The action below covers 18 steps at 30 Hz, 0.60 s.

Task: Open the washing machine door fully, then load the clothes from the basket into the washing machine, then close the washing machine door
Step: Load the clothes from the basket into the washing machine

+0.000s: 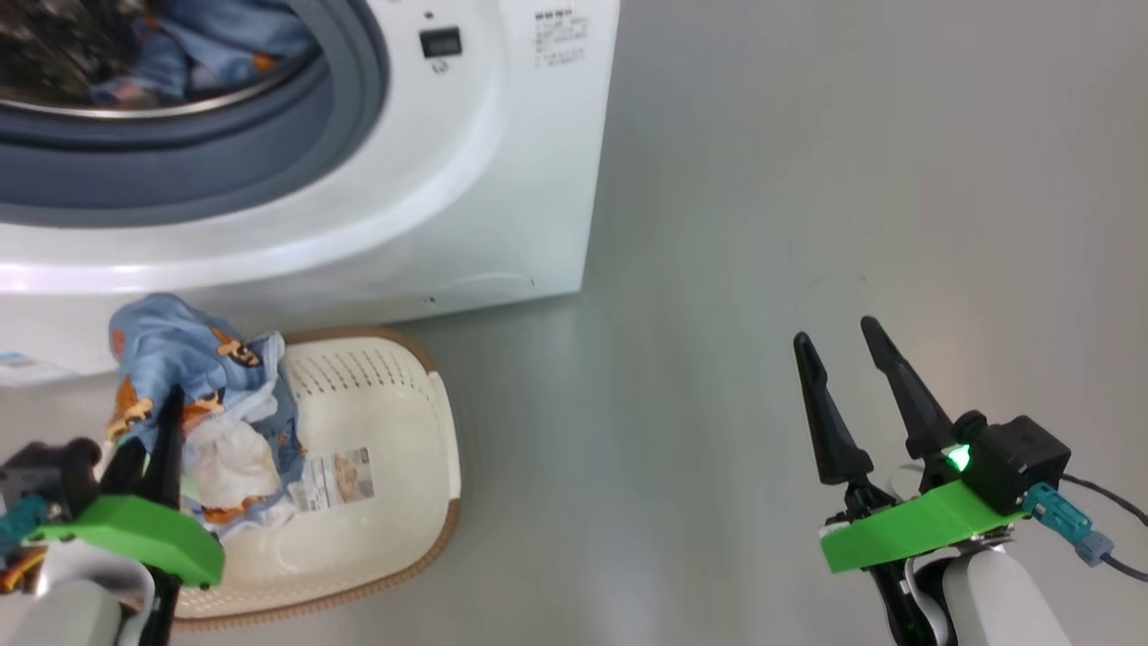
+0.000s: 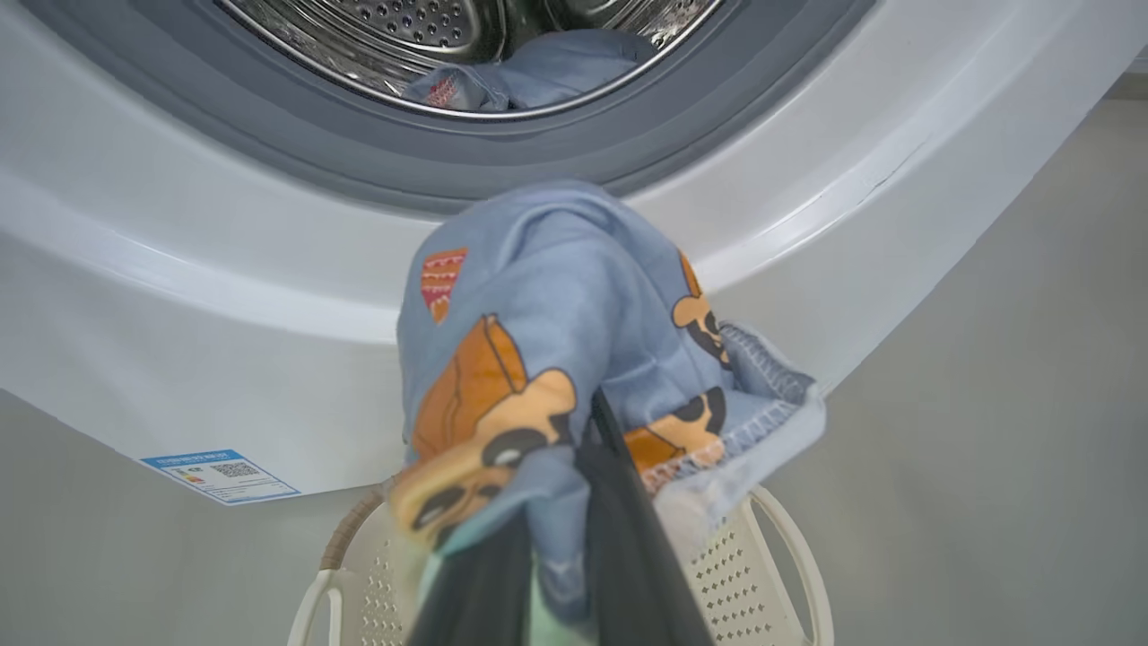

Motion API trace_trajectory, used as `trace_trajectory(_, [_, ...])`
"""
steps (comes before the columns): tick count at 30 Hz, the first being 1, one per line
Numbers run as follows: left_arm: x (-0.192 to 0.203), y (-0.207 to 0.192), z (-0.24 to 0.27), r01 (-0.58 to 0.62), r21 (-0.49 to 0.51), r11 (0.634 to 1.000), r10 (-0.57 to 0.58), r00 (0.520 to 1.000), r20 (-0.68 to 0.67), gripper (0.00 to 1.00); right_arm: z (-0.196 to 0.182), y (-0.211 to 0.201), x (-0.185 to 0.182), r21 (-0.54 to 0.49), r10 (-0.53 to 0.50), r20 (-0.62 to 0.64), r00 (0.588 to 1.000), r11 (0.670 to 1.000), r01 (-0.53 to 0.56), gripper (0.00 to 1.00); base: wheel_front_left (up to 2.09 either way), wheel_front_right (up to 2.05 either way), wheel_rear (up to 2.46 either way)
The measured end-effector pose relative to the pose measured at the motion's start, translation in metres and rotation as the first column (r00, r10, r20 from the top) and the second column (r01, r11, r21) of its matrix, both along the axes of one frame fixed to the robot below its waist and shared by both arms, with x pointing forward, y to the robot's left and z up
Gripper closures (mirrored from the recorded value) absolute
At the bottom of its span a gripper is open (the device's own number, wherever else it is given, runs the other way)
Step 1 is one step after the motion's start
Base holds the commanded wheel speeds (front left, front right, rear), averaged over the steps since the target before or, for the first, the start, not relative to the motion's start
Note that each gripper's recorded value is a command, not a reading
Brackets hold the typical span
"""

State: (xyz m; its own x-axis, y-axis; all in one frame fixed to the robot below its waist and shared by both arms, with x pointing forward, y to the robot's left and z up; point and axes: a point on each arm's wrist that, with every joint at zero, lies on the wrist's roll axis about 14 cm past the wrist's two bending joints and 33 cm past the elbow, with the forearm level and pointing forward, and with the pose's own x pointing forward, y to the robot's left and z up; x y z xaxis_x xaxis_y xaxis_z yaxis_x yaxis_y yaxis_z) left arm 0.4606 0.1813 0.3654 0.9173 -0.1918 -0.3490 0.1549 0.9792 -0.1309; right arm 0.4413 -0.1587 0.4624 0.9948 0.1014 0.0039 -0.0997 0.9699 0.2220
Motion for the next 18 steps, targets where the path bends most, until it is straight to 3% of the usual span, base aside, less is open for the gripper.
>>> trace_trajectory(18, [-0.055, 0.014, 0.109, -0.131, -0.043, 0.991, 0.137, 0.939, 0.315, 1.0, 0.045, 0.003, -0.039, -0.015, 0.006, 0.1, 0.995, 1.0, -0.005, 0.0, 0.0, 0.0, 0.0])
